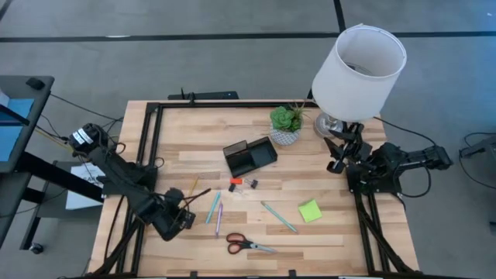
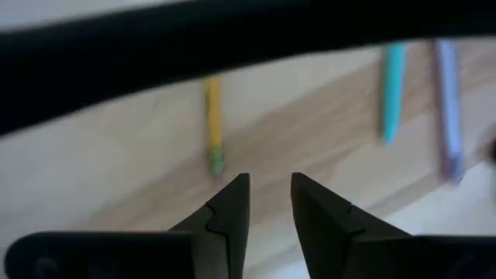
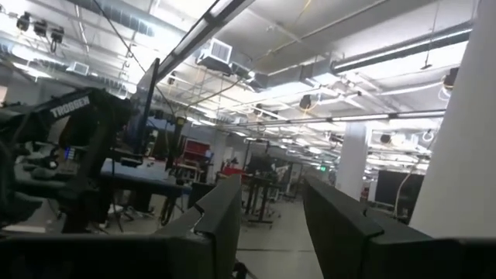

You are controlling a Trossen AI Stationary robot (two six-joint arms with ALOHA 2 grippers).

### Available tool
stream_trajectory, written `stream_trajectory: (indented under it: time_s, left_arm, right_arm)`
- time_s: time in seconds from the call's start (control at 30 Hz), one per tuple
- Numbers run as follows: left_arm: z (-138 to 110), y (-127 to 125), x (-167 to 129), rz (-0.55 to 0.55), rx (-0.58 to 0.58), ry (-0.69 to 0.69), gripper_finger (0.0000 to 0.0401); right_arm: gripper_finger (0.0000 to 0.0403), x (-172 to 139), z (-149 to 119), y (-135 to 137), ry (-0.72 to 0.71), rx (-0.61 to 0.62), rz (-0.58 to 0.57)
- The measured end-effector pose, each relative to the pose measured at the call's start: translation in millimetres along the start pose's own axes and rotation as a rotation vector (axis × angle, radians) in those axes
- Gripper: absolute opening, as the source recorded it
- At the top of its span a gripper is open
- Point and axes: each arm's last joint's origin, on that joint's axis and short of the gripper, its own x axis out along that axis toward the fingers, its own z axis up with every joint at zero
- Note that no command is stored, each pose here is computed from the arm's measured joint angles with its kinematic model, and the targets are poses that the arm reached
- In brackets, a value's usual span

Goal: Pick and place office supplies into organizer
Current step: Put the yellow pencil into the black desk organizer

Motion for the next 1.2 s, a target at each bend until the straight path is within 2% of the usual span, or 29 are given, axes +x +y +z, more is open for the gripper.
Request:
stream_trajectory:
  time_s: [0.13,0.4,0.5,0.73,0.97,1.2]
  left_arm:
    - [-5.1,2.8,-0.9,0.015,-0.011,0.034,0.0076]
    - [-2.6,9.9,-1.1,0.078,0.03,-0.004,0.0071]
    - [-2.5,12.9,1.5,0.103,0.0,0.022,0.0071]
    - [-4.8,16.3,17.8,0.016,-0.044,0.076,0.007]
    - [-0.3,24.5,20.8,0.086,-0.042,0.054,0.007]
    - [-1.8,20.5,21.0,0.047,-0.052,0.074,0.007]
  right_arm:
    - [0.0131,0.0,1.0,-0.6,-0.01,-0.003,-0.005]
    - [0.0131,-0.1,3.3,-2.1,-0.033,0.005,-0.019]
    - [0.0131,-0.1,3.4,-2.1,-0.033,0.005,-0.019]
    - [0.0131,0.0,2.6,-1.6,-0.025,0.004,-0.014]
    - [0.0131,0.0,2.5,-1.6,-0.025,0.034,-0.013]
    - [0.0131,0.0,2.5,-1.6,-0.025,0.035,-0.013]
